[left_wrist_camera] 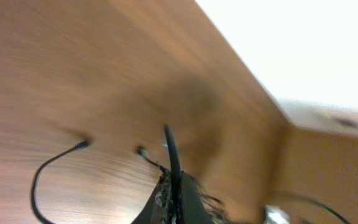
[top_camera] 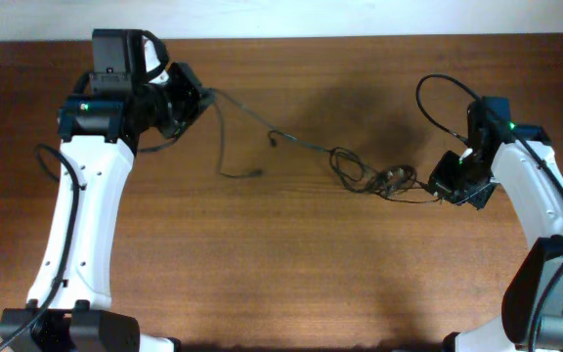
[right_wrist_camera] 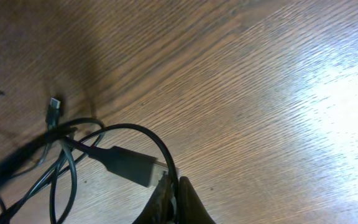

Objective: Untangle cables

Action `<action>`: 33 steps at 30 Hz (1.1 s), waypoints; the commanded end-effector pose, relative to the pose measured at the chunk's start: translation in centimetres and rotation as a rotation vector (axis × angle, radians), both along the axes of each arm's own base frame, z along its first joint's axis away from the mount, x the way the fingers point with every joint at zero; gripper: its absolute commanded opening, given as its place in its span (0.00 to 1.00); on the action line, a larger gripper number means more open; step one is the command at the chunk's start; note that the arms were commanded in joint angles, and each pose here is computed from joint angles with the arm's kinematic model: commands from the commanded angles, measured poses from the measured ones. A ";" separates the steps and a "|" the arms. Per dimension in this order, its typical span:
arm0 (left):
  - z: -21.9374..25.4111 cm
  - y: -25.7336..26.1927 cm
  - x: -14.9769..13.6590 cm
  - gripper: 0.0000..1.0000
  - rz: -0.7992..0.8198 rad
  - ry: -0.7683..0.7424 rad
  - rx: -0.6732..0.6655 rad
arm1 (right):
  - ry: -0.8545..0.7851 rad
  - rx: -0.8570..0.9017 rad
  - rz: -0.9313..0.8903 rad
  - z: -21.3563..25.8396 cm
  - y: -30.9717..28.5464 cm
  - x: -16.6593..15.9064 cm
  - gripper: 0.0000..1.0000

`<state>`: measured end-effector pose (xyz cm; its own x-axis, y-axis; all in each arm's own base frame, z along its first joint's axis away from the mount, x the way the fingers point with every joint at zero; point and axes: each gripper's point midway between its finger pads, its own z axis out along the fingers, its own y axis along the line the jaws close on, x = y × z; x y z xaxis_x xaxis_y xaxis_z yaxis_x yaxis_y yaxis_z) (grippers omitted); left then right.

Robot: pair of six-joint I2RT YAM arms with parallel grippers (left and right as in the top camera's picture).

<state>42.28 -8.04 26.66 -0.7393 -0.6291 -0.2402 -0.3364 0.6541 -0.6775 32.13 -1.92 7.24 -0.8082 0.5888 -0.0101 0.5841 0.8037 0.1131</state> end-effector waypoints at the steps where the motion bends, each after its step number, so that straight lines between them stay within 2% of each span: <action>1: -1.1 4.8 0.0 0.14 0.124 0.004 0.260 | -0.003 0.034 -0.005 -0.1 0.3 0.0 0.04; 3: -1.1 4.6 -0.1 0.37 0.077 -0.008 0.295 | -0.009 0.049 -0.004 0.0 0.5 0.1 0.04; 4: -1.2 4.4 -0.2 0.43 0.051 -0.013 0.313 | -0.011 0.054 -0.003 0.0 0.6 0.2 0.04; 7: -1.7 4.6 -0.7 0.48 0.044 0.010 0.355 | -0.011 0.056 -0.003 0.0 0.7 0.2 0.04; 8: -1.9 4.8 -0.9 0.57 0.051 0.020 0.373 | -0.011 0.056 -0.003 0.0 0.7 0.2 0.04; 11: -2.3 4.6 -1.2 0.68 0.043 0.039 0.396 | -0.019 0.080 0.018 0.1 1.1 0.3 0.07; 13: -2.5 3.8 -1.6 0.68 0.022 0.047 0.398 | -0.057 0.153 0.094 0.4 2.5 0.8 0.13; 16: -2.7 1.7 -2.2 0.63 -0.036 0.052 0.402 | -0.085 0.222 0.117 0.8 3.6 1.2 0.13; 18: -2.7 -0.1 -2.5 0.63 -0.107 0.035 0.423 | -0.115 0.273 0.155 1.2 4.6 1.6 0.13; 19: -2.8 -1.2 -2.8 0.63 -0.151 0.024 0.435 | -0.141 0.314 0.197 1.5 5.3 1.9 0.17; 20: -2.8 -2.4 -3.1 0.64 -0.184 0.018 0.438 | -0.159 0.343 0.226 1.8 5.9 2.0 0.29; 21: -3.0 -3.5 -3.3 0.63 -0.213 0.016 0.439 | -0.163 0.352 0.235 1.9 6.2 2.0 0.45; 22: -3.2 -4.4 -3.5 0.63 -0.235 0.016 0.441 | -0.162 0.352 0.239 1.9 6.3 2.0 0.56; 23: -3.6 -5.4 -3.7 0.62 -0.261 0.021 0.444 | -0.161 0.352 0.242 1.9 6.4 2.0 0.72; 25: -4.9 -6.9 -4.1 0.62 -0.308 0.049 0.455 | -0.160 0.351 0.249 1.9 6.6 2.0 0.93; 26: -5.9 -7.7 -4.3 0.62 -0.333 0.072 0.459 | -0.159 0.348 0.252 1.8 6.7 2.0 1.00; 29: -9.0 -10.5 -5.4 0.60 -0.429 0.158 0.441 | -0.154 0.331 0.250 1.7 6.5 1.9 0.99; 33: -13.1 -14.6 -6.8 0.51 -0.549 0.242 0.418 | -0.153 0.328 0.242 1.7 6.4 2.0 0.99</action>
<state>36.77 -19.26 16.49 -0.9586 -0.1336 -0.2514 -0.0627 0.9605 -0.2711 34.22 4.27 9.07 -0.9233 0.3838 0.0136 0.3474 0.8197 0.4555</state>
